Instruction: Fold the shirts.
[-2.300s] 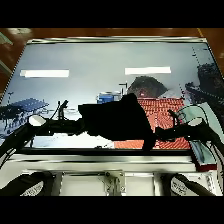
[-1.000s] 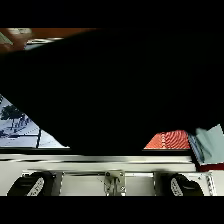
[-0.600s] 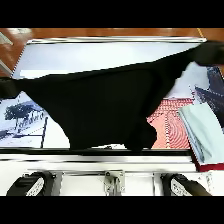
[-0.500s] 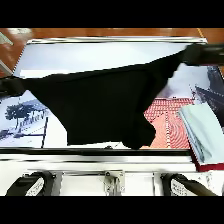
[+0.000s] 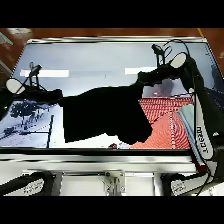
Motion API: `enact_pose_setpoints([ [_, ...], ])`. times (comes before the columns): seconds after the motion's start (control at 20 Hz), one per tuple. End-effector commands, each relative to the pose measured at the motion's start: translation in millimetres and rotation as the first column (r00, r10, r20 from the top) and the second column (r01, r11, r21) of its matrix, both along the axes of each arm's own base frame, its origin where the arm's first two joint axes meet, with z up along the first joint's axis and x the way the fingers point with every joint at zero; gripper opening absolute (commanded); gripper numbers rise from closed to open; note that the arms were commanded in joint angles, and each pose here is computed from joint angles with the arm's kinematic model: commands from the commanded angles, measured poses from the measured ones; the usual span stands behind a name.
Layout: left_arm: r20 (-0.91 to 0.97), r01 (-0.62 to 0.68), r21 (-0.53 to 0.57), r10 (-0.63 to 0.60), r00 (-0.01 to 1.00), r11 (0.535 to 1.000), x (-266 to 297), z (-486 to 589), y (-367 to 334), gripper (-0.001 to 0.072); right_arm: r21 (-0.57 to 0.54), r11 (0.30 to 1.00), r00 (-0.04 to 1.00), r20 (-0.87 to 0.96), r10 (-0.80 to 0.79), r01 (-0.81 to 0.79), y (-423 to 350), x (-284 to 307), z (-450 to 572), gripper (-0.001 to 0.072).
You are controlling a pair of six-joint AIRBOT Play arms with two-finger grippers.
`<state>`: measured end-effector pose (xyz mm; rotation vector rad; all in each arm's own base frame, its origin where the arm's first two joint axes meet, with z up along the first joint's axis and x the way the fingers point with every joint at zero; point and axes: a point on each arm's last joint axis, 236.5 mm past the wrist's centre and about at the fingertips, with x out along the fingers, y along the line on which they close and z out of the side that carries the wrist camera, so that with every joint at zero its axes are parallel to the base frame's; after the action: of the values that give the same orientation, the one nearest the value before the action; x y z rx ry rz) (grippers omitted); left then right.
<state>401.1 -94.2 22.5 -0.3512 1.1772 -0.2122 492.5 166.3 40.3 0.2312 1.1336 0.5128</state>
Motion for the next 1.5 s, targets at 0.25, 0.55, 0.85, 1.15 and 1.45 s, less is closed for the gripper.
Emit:
enact_pose_setpoints([
  [0.25,-0.300,0.090,0.012,-0.082,0.951,0.996,-67,-28,60,0.0717,-0.476,0.876,0.972,-0.155,-0.177,0.083,-199,-66,26,0.0605],
  [0.55,-0.424,-0.066,-0.134,0.003,0.906,0.989,-155,-93,62,0.0718,-0.101,0.956,0.846,-0.446,-0.292,0.276,-212,-155,-10,0.0605],
  [0.85,-0.410,-0.178,-0.172,0.094,0.907,0.969,-167,-139,34,0.0718,-0.052,0.955,0.829,-0.486,-0.278,0.290,-185,-180,-54,0.0604],
  [1.15,-0.355,-0.190,-0.198,0.111,0.928,0.962,-144,-145,10,0.0711,-0.067,0.963,0.876,-0.403,-0.264,0.260,-166,-156,-59,0.0604],
  [1.45,-0.329,-0.214,-0.237,0.129,0.935,0.948,-127,-135,3,0.0036,-0.124,0.972,0.876,-0.422,-0.233,0.198,-158,-167,-72,0.0604],
])
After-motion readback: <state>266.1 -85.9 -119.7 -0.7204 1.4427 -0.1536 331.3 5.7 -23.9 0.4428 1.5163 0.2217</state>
